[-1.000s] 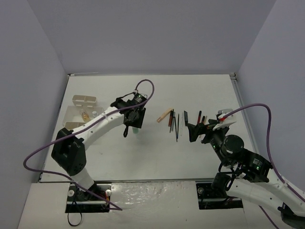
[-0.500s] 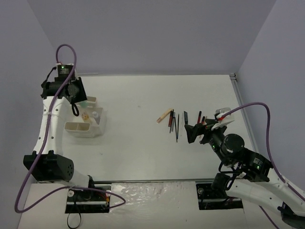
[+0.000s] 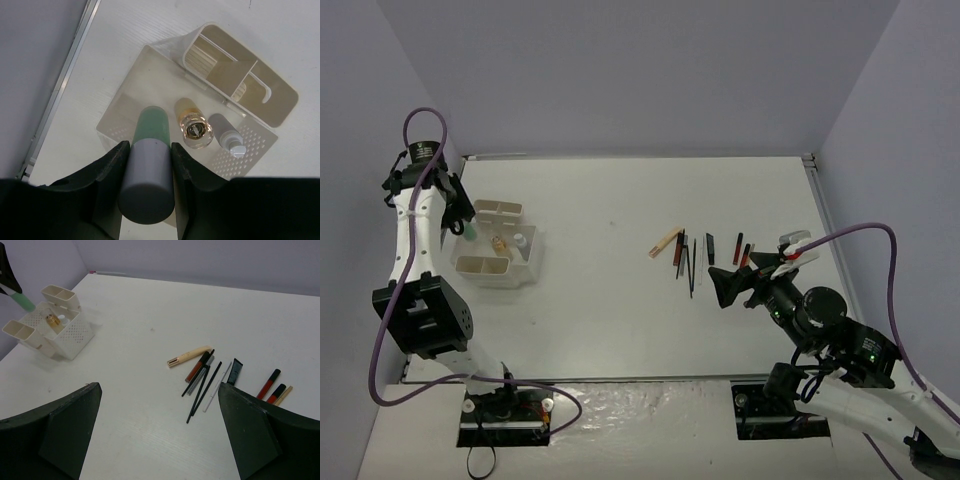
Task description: Organize the makeup
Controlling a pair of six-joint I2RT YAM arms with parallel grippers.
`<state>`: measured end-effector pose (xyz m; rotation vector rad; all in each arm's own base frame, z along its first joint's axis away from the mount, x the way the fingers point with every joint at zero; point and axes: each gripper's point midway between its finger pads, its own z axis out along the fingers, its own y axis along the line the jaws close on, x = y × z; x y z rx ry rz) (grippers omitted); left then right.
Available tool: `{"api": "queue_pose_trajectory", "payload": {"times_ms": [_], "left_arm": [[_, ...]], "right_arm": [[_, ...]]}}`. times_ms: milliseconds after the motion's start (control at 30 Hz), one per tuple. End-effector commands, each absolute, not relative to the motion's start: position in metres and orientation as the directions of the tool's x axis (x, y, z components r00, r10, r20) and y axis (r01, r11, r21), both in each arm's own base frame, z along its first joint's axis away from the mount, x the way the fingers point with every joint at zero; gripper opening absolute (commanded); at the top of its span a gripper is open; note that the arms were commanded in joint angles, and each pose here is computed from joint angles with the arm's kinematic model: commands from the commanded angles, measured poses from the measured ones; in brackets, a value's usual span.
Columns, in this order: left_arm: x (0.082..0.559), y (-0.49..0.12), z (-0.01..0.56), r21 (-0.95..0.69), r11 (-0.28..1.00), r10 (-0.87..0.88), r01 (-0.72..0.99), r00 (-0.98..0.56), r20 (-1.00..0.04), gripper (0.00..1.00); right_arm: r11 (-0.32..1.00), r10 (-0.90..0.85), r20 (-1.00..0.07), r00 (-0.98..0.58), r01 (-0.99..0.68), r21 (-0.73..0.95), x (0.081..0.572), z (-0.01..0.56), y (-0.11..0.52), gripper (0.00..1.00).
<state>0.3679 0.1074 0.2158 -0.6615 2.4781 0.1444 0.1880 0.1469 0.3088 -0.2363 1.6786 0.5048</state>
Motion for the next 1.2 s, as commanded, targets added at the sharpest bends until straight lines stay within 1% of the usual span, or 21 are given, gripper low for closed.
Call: {"api": "queue_pose_trajectory", "payload": {"times_ms": [0, 267, 633, 700, 767, 867, 1000, 1100, 1167], "left_arm": [[0.389, 0.115, 0.222, -0.057, 0.870, -0.416, -0.490, -0.666, -0.620, 0.00], [0.395, 0.121, 0.182, -0.049, 0.857, -0.439, -0.513, -0.678, -0.590, 0.00], [0.386, 0.130, 0.135, -0.016, 0.842, -0.460, -0.540, -0.701, -0.544, 0.00], [0.386, 0.130, 0.129, -0.017, 0.839, -0.465, -0.544, -0.701, -0.540, 0.01], [0.386, 0.129, 0.125, -0.024, 0.837, -0.471, -0.547, -0.699, -0.539, 0.07], [0.386, 0.128, 0.121, -0.030, 0.834, -0.480, -0.551, -0.697, -0.533, 0.12], [0.383, 0.129, 0.122, -0.018, 0.833, -0.475, -0.553, -0.698, -0.536, 0.29], [0.381, 0.130, 0.123, -0.014, 0.831, -0.475, -0.556, -0.696, -0.538, 0.38], [0.380, 0.130, 0.125, -0.017, 0.831, -0.476, -0.557, -0.693, -0.542, 0.47]], "right_arm": [[0.866, 0.163, -0.976, -0.143, -0.453, 0.211, 0.188, 0.320, 0.150, 1.00], [0.865, 0.172, -0.975, -0.138, -0.452, 0.216, 0.186, 0.321, 0.148, 1.00], [0.870, 0.168, -0.976, -0.139, -0.444, 0.213, 0.188, 0.319, 0.148, 1.00], [0.872, 0.166, -0.976, -0.139, -0.443, 0.211, 0.188, 0.318, 0.147, 1.00], [0.873, 0.166, -0.976, -0.138, -0.440, 0.211, 0.188, 0.319, 0.147, 1.00], [0.876, 0.164, -0.977, -0.137, -0.436, 0.208, 0.189, 0.318, 0.146, 1.00], [0.876, 0.166, -0.977, -0.137, -0.434, 0.210, 0.189, 0.318, 0.146, 1.00], [0.877, 0.165, -0.977, -0.136, -0.433, 0.209, 0.189, 0.318, 0.145, 1.00], [0.878, 0.166, -0.977, -0.134, -0.430, 0.208, 0.189, 0.319, 0.145, 1.00]]}}
